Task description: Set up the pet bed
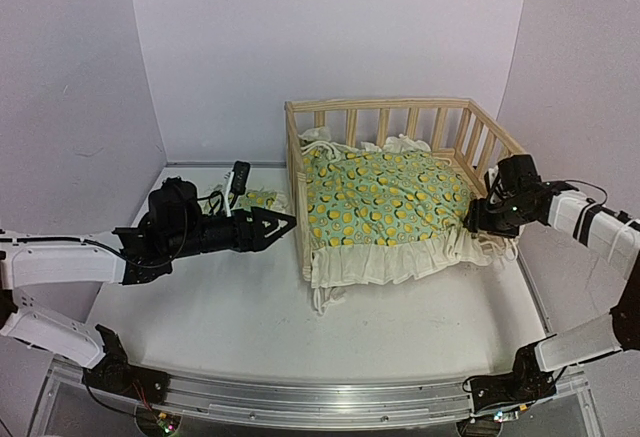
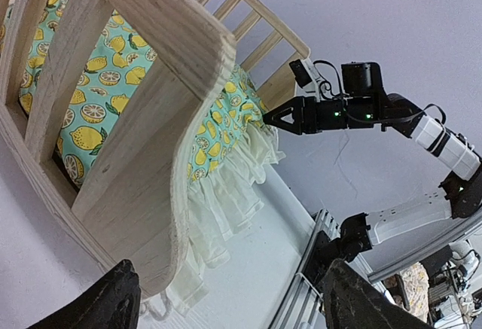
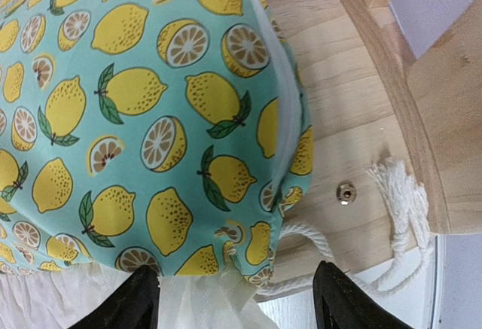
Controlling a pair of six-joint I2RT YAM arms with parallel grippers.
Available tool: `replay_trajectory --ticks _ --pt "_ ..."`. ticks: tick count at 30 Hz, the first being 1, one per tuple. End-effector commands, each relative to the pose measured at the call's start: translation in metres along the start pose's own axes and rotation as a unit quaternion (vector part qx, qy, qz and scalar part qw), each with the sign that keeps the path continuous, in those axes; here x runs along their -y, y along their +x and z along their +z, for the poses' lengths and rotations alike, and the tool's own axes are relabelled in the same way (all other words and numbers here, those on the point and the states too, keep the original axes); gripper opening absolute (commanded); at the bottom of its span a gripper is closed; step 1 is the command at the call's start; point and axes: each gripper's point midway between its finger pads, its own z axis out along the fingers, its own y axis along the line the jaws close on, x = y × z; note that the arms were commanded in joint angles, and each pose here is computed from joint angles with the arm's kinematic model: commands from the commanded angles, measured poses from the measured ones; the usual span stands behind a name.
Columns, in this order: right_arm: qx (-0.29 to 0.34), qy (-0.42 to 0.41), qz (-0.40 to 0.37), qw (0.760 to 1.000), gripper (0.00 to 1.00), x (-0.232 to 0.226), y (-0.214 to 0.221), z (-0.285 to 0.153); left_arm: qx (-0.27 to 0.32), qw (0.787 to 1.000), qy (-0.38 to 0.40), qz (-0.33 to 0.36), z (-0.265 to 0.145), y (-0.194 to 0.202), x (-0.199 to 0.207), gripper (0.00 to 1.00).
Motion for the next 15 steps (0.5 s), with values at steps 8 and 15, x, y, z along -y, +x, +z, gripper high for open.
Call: replay_trajectory --ticks 8,15 --pt "-0.002 0.049 -0.002 0.999 0.46 0.017 0.001 0.032 0.047 0.998 0.004 0.029 -0.003 -0.027 0.014 0.84" --pt "0.015 0.176 0.009 0.984 0.04 0.057 -0.007 0.02 0.063 0.997 -0.018 0.031 -0.013 -0.032 0.009 0.84"
